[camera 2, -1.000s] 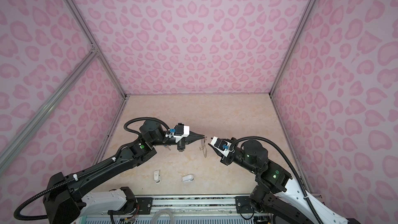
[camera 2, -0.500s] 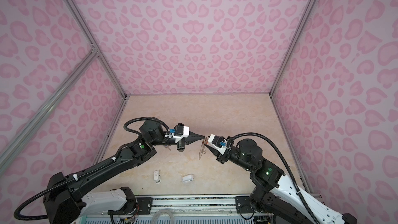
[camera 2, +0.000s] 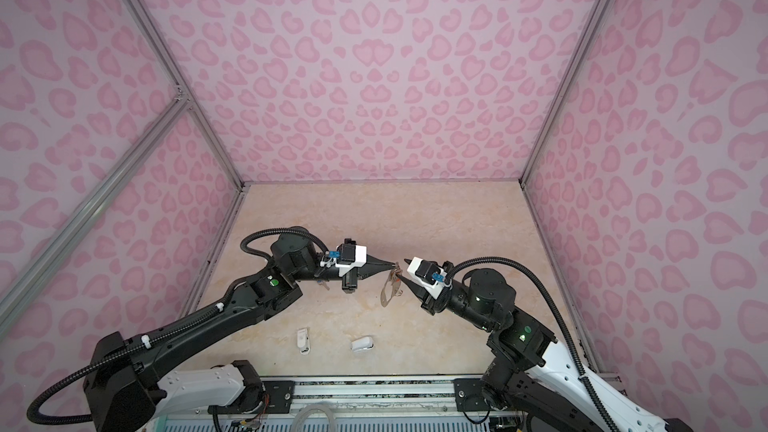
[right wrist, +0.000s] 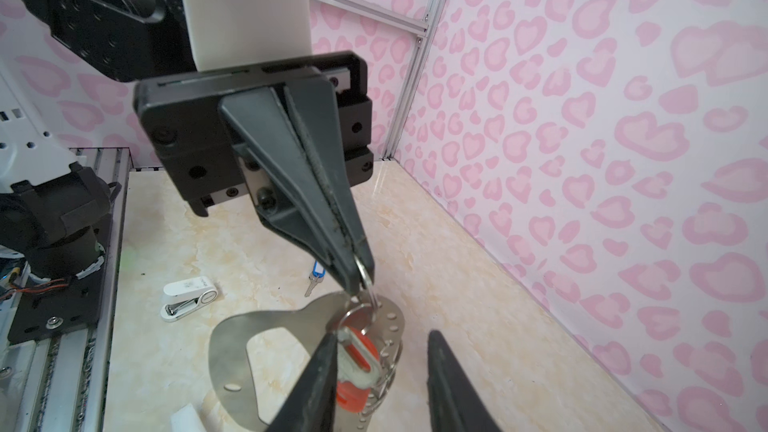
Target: Put the keys on the keyring
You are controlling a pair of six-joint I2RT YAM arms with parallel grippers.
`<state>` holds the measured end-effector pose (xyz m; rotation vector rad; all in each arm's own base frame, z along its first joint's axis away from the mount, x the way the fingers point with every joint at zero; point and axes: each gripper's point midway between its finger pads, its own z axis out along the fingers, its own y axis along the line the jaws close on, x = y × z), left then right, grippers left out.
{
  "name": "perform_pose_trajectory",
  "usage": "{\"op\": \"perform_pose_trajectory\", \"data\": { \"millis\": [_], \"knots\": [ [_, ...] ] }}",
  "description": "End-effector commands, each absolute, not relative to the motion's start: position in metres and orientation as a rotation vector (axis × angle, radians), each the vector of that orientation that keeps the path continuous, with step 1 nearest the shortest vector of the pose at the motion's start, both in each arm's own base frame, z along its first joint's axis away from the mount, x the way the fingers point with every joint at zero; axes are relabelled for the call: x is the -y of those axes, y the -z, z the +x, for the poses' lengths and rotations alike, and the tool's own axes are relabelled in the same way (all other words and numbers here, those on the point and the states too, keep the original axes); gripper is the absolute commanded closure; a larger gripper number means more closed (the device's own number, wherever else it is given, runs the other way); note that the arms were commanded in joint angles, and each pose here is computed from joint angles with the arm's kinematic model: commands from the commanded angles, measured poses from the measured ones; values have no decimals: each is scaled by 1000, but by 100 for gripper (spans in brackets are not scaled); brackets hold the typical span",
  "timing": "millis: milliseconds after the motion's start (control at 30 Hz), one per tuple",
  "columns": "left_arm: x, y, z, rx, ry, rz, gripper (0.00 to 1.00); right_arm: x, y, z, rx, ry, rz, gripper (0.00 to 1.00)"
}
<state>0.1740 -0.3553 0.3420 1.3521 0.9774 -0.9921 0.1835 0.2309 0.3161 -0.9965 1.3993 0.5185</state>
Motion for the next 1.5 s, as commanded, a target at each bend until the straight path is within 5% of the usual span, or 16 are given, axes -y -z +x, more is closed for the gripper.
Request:
{"op": "perform_pose_trajectory", "data": {
  "millis": [0, 467, 1000, 1467],
  "knots": [
    [355, -356, 170, -917, 987, 1356, 97, -234, -311, 184, -1408, -554, -991, 63],
    [354, -360, 163, -881, 1011, 1376, 97, -246, -305, 186, -1395, -662, -988, 64],
    [350, -356, 172, -912, 931, 1354, 97, -243, -309, 178, -1387, -696, -983, 82],
    [348, -356, 172, -920, 920, 1349, 97, -241, -304, 176, -1403, -678, -1003, 75]
  ]
}}
